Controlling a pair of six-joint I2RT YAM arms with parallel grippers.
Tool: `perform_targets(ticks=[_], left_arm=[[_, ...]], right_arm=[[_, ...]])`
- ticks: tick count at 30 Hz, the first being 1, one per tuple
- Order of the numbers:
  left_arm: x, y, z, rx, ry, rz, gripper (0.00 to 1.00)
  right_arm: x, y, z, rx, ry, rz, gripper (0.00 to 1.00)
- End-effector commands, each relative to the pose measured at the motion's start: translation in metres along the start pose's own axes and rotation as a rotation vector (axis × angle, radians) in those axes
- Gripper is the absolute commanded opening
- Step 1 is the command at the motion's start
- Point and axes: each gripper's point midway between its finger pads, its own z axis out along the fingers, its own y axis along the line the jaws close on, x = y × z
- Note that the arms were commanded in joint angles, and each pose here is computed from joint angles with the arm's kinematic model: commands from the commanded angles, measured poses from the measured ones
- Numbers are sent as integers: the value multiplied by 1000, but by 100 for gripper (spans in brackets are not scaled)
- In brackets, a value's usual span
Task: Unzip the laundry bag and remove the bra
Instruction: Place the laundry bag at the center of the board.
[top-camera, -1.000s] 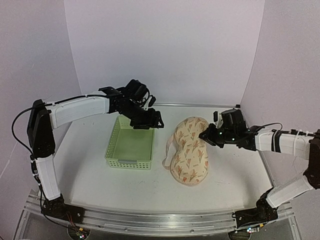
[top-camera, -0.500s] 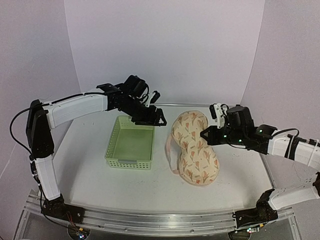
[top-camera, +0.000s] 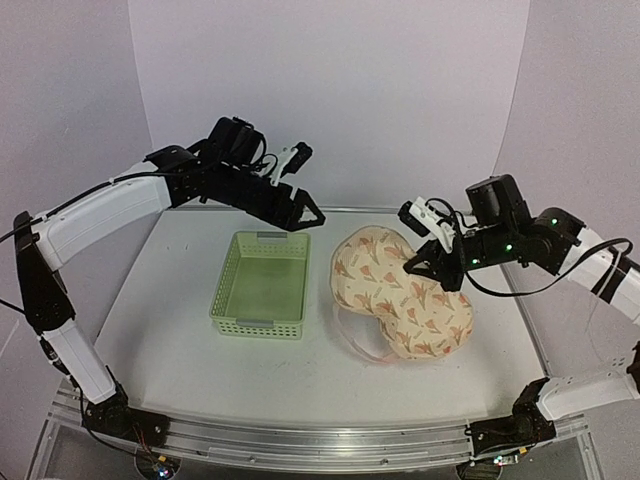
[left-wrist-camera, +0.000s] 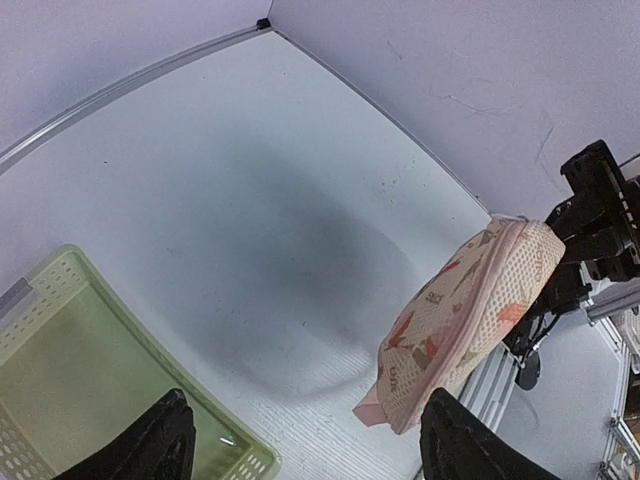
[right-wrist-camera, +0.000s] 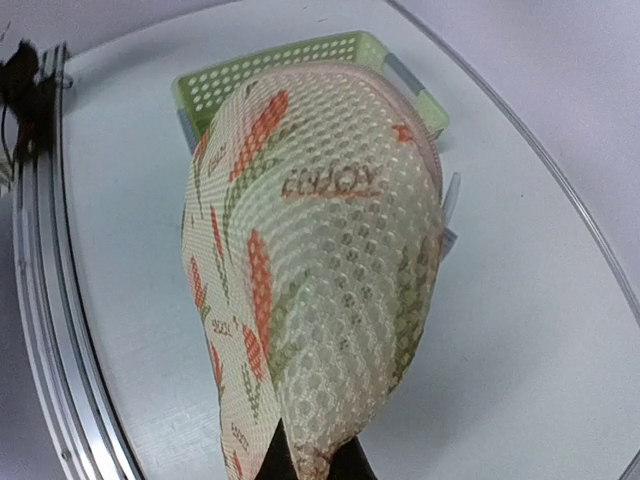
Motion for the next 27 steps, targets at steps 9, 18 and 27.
perform_targets(ticks=[9,18,27], left_arm=[[21,-14,-10,72,26,26,78],[42,0,-14,0,31,-13,78],[71,9,-13,-24,48,-68,78]], right_arm=[[43,10,24,-190,299,-528,0],[65,2,89,-191,466,-676,6],[32,-20,107,22,421,-684,34]])
